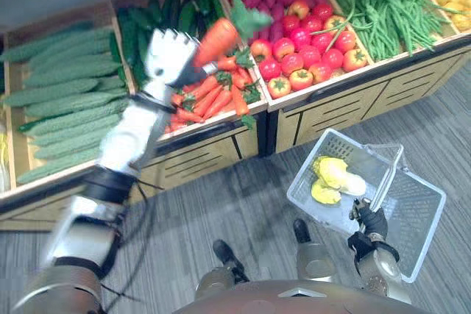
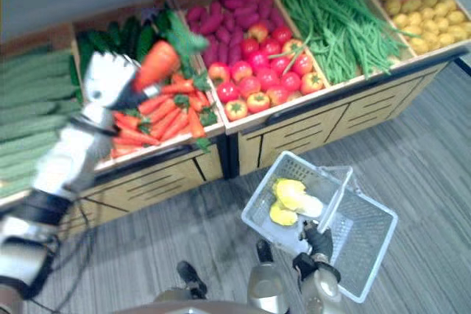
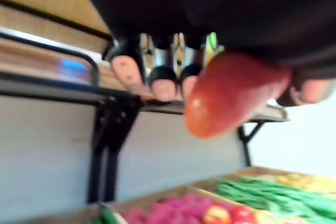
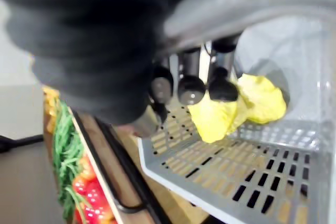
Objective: Pick vegetable in the basket
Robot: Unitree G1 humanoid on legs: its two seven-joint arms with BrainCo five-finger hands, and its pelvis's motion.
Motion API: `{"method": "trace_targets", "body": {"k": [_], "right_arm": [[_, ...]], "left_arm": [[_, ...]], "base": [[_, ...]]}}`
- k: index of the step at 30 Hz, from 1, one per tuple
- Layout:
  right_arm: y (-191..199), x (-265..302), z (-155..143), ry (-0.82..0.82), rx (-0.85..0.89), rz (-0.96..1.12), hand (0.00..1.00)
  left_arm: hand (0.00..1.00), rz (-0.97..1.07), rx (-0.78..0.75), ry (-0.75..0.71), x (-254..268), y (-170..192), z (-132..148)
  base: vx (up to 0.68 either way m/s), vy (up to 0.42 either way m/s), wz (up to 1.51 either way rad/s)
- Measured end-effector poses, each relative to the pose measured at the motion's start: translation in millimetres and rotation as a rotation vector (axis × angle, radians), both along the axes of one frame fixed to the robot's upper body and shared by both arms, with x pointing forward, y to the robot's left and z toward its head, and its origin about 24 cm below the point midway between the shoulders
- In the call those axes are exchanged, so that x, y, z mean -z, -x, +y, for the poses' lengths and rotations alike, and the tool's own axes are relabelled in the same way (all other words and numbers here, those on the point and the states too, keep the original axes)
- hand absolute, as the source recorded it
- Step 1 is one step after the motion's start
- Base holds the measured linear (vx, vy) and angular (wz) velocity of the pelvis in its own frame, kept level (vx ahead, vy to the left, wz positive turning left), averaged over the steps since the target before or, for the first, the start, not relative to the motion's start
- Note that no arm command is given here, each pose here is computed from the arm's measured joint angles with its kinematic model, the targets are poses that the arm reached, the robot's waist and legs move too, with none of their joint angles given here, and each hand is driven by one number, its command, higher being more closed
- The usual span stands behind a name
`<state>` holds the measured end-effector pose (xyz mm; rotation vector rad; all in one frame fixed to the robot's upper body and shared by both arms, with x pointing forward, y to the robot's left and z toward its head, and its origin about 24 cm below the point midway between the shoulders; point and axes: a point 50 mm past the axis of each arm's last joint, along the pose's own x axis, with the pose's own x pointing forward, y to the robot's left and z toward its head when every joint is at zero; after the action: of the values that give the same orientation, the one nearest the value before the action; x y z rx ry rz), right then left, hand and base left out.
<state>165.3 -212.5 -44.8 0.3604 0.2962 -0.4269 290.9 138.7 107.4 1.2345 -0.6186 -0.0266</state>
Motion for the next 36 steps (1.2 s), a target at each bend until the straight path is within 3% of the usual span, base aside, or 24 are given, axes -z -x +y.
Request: {"method": "trace_targets", "body": {"k": [7, 12, 15, 21, 29, 33, 36], "right_arm": [[-24, -8, 61, 0.008, -0.314, -0.042, 1.0], [-29, -10, 79, 0.035, -0.47, -0.033, 1.0], [-34, -15, 101, 0.001, -0.553, -0.064, 1.0], [-45, -22, 105, -0.006, -0.603, -0.082, 1.0], [-43, -30, 101, -0.135, -0.555, -0.107, 1.0], [-19, -56, 133, -0.297, -0.747, -0.229, 1.0], [-13, -60, 142, -0.329, -0.82, -0.261, 1.0]], "left_arm": [[1.0, 0.362, 0.044, 0.249, 81, 42, -39], [1.0, 0.578, 0.151, 0.314, 117, 65, -85], [1.0, 0.64, 0.168, 0.3, 129, 74, -94], [1.0, 0.62, 0.162, 0.315, 130, 71, -90], [1.0, 0.594, 0.187, 0.267, 129, 54, -99], [1.0, 0.756, -0.005, 0.094, 163, 38, -72], [1.0, 0.788, -0.024, 0.077, 169, 41, -70]], "base": [[0.18, -0.14, -1.89], [0.25, -0.211, -1.83], [0.21, 0.023, -1.86], [0.16, 0.153, -1.64], [0.15, 0.118, -0.45], [0.08, 0.031, -0.15], [-0.01, 0.014, 0.04]]}}
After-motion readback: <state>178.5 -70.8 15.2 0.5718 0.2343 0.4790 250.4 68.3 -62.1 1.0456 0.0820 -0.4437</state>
